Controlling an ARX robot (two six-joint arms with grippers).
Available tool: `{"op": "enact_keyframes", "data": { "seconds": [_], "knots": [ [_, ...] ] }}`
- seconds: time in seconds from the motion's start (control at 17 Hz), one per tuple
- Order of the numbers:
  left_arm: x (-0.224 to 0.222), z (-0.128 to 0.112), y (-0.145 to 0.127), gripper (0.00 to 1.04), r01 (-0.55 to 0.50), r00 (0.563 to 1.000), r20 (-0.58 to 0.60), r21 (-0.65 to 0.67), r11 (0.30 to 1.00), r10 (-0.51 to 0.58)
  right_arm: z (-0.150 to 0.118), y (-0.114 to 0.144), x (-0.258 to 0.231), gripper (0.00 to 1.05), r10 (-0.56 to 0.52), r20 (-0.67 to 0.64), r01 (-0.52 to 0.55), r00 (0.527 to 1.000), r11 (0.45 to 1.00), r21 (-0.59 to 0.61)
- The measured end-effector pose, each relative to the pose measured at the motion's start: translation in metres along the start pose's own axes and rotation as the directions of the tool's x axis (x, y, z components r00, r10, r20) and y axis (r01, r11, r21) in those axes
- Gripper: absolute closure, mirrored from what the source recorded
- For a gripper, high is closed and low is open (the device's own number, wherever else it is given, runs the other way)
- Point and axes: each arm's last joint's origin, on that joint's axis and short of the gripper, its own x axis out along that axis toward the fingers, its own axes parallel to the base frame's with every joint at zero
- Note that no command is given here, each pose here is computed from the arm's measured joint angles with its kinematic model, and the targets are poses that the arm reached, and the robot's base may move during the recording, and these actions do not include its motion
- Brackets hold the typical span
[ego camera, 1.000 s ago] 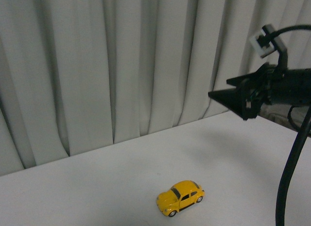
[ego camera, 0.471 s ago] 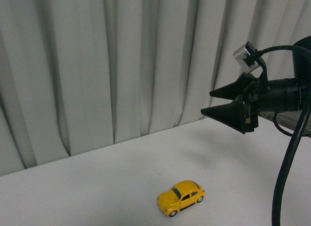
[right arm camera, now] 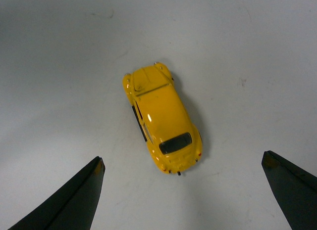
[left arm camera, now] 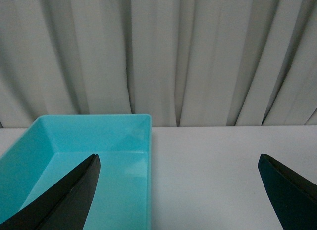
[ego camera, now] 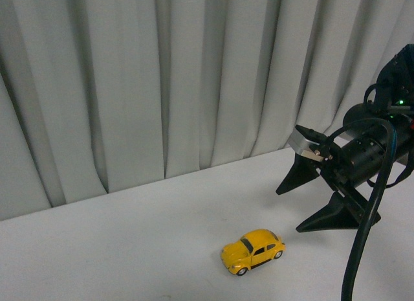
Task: Wind up and store yellow beetle toy
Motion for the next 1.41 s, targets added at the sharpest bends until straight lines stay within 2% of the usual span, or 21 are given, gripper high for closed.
{"op": "enact_keyframes", "data": {
  "seconds": [0.12, 0.29, 0.71, 1.12, 1.41],
  "knots": [
    [0.000, 0.000, 0.000, 0.07, 0.000, 1.000, 0.000, 0.000, 1.000, 0.000, 0.009, -0.012, 0.023, 0.07, 0.025, -0.119, -0.038, 0.993, 0.994, -0.103],
    [0.000, 0.000, 0.000, 0.07, 0.000, 1.000, 0.000, 0.000, 1.000, 0.000, 0.013, -0.014, 0.042, 0.07, 0.049, -0.170, -0.073, 0.984, 0.987, -0.140],
    [0.000, 0.000, 0.000, 0.07, 0.000, 1.000, 0.000, 0.000, 1.000, 0.000, 0.028, -0.013, 0.070, 0.07, 0.128, -0.224, -0.166, 0.966, 0.973, -0.159],
    [0.000, 0.000, 0.000, 0.07, 0.000, 1.000, 0.000, 0.000, 1.000, 0.000, 0.020, -0.011, 0.080, 0.07, 0.124, -0.305, -0.182, 0.944, 0.969, -0.167],
    [0.000, 0.000, 0.000, 0.07, 0.000, 1.000, 0.000, 0.000, 1.000, 0.000, 0.020, -0.016, 0.091, 0.07, 0.113, -0.313, -0.181, 0.943, 0.963, -0.199]
  ]
}}
